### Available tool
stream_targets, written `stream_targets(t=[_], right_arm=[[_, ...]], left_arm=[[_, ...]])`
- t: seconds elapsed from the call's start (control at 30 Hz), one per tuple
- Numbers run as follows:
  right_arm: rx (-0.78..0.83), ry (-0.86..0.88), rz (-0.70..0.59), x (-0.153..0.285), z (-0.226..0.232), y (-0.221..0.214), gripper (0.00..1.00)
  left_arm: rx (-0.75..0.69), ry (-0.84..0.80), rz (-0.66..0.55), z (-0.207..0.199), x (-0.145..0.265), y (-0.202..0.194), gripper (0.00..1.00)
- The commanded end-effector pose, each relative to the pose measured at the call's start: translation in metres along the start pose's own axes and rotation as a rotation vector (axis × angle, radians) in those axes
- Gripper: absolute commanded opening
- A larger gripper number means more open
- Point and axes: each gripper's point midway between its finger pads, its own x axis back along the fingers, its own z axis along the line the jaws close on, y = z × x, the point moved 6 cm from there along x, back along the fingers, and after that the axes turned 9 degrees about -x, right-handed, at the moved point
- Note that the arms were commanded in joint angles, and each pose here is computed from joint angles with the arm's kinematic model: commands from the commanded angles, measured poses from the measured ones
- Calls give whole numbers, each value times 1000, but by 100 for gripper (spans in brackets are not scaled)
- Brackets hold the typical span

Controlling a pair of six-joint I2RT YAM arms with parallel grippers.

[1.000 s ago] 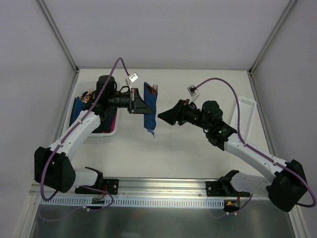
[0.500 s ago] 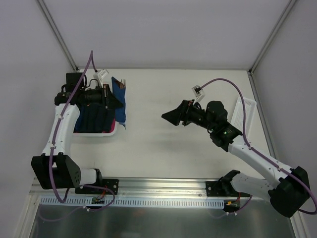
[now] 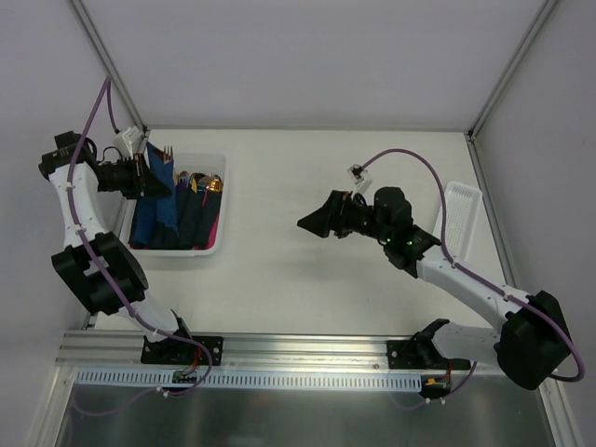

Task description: Place the utensils on the paper napkin and roll it up

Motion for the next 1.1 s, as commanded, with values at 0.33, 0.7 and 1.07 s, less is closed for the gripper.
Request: stream_targets(t=[0.33, 0.7, 1.07], right_arm=[[-16, 53, 35, -16, -12, -8, 86], [-26, 36, 52, -20, -20, -13, 86], [-41, 31, 66, -24, -25, -13, 85]], left_arm=[[-22, 31, 178, 49, 21, -32, 0], [46, -8, 249, 76, 7, -48, 0], [105, -61, 287, 74, -9, -62, 0]])
